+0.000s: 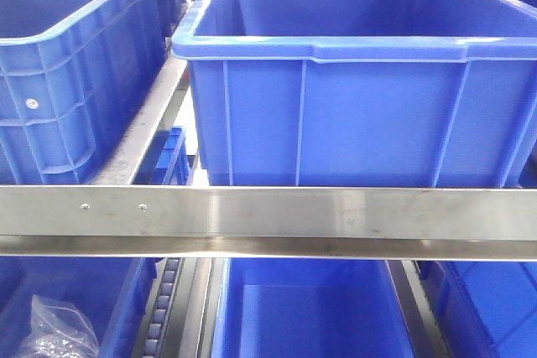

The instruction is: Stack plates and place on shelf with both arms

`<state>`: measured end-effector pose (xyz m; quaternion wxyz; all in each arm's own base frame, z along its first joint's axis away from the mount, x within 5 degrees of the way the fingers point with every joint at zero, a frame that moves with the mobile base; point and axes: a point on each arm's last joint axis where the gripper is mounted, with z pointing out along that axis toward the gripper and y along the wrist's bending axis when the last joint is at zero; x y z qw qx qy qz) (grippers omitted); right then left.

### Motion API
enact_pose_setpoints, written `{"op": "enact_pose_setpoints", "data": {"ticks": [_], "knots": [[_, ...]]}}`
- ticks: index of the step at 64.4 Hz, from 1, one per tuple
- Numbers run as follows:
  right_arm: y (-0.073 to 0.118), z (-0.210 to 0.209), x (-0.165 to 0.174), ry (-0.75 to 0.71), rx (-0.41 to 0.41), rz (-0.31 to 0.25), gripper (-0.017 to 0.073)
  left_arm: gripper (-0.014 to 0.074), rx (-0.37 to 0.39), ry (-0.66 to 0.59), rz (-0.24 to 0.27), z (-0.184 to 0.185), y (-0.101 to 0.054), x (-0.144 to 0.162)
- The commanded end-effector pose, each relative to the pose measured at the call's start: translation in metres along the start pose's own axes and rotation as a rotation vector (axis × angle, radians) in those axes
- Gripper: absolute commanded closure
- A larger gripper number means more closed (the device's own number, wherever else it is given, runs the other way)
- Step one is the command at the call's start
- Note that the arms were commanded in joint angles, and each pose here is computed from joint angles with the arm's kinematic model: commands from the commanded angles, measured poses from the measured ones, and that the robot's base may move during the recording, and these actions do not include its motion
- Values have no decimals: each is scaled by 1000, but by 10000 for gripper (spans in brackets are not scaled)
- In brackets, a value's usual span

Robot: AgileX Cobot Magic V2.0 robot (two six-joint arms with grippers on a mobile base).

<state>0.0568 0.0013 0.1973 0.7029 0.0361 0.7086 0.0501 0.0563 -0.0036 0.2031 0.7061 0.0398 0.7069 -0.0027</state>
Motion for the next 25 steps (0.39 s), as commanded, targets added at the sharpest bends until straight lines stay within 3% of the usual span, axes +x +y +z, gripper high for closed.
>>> {"op": "enact_pose_setpoints", "data": {"ticks": [1,25], "knots": [[0,-2,-9,-106,0,-11,529,510,-10,-106,-4,-2,1,-8],[0,-2,-9,-106,0,-11,529,510,-10,-106,-4,-2,1,-8]]}}
